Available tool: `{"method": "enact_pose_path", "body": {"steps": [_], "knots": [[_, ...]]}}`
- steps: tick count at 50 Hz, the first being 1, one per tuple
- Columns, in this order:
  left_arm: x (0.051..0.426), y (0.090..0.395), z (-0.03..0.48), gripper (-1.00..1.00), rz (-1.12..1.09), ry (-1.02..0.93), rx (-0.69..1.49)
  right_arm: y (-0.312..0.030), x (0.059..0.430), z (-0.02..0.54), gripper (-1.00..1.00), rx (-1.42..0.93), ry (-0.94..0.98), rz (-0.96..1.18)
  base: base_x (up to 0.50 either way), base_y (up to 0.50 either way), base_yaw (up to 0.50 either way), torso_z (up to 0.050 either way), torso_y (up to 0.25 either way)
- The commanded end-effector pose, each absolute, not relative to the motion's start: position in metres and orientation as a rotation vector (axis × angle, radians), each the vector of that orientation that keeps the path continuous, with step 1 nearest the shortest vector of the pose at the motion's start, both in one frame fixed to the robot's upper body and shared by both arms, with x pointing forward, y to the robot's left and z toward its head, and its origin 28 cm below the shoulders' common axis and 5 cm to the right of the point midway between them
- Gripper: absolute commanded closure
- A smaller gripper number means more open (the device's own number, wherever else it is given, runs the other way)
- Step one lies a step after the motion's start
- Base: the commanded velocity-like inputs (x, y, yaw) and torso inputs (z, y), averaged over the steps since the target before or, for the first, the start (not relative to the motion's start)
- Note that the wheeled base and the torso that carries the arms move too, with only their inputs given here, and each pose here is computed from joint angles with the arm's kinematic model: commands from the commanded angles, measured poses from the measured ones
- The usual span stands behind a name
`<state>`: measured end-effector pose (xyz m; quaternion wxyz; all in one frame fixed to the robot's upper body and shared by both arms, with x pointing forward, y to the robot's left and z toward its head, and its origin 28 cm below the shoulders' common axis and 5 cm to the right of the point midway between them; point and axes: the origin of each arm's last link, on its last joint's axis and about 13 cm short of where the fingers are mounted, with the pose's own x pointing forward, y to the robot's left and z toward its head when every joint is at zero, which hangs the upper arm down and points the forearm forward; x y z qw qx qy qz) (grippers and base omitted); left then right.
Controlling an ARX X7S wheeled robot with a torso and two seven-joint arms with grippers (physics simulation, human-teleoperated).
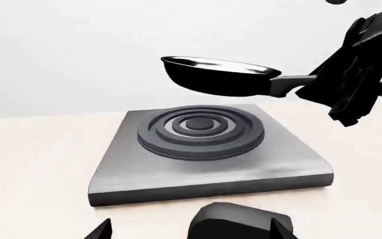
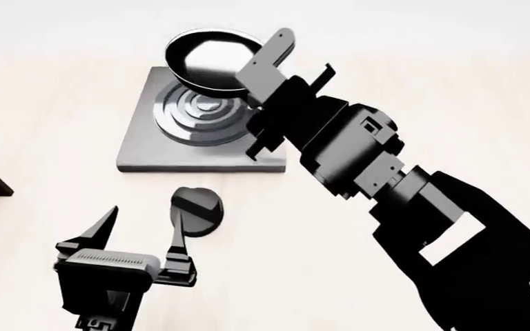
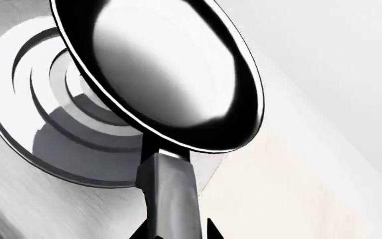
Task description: Turn on the stove and put the frying pan on it.
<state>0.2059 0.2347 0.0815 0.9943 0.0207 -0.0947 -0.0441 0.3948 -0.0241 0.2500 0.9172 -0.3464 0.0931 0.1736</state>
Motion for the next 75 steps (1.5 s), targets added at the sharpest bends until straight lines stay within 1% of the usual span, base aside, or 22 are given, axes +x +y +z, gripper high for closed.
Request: {"method": "enact_pose_path", "body": {"steps": [1, 4, 19, 29, 56, 75], "knots": [[0.206, 0.235, 0.081, -1.00, -0.083, -0.189, 0.038, -0.015, 0.397, 0.261, 1.00, -0.747, 0.107, 0.299, 0.00, 0.00, 0.00, 0.000, -0.250], [0.208, 0.236, 0.082, -1.00, -0.060, -0.159, -0.003, -0.013, 0.396, 0.260, 1.00, -0.749, 0.102, 0.302, 0.00, 0.00, 0.00, 0.000, -0.107], [0.207, 0.235, 0.080, -1.00, -0.067, -0.166, 0.016, 0.003, 0.392, 0.253, 1.00, -0.787, 0.067, 0.320, 0.00, 0.00, 0.00, 0.000, 0.000], [0.207, 0.235, 0.081, -1.00, -0.067, -0.167, 0.016, 0.010, 0.391, 0.248, 1.00, -0.771, 0.071, 0.350, 0.00, 0.00, 0.00, 0.000, 0.002], [0.207, 0.238, 0.078, -1.00, -0.055, -0.162, 0.005, 0.006, 0.396, 0.216, 1.00, -0.807, 0.130, 0.361, 0.00, 0.00, 0.00, 0.000, 0.002], [0.208, 0.239, 0.078, -1.00, -0.049, -0.162, 0.003, -0.009, 0.400, 0.197, 1.00, -0.842, 0.221, 0.301, 0.00, 0.00, 0.00, 0.000, 0.000]]}}
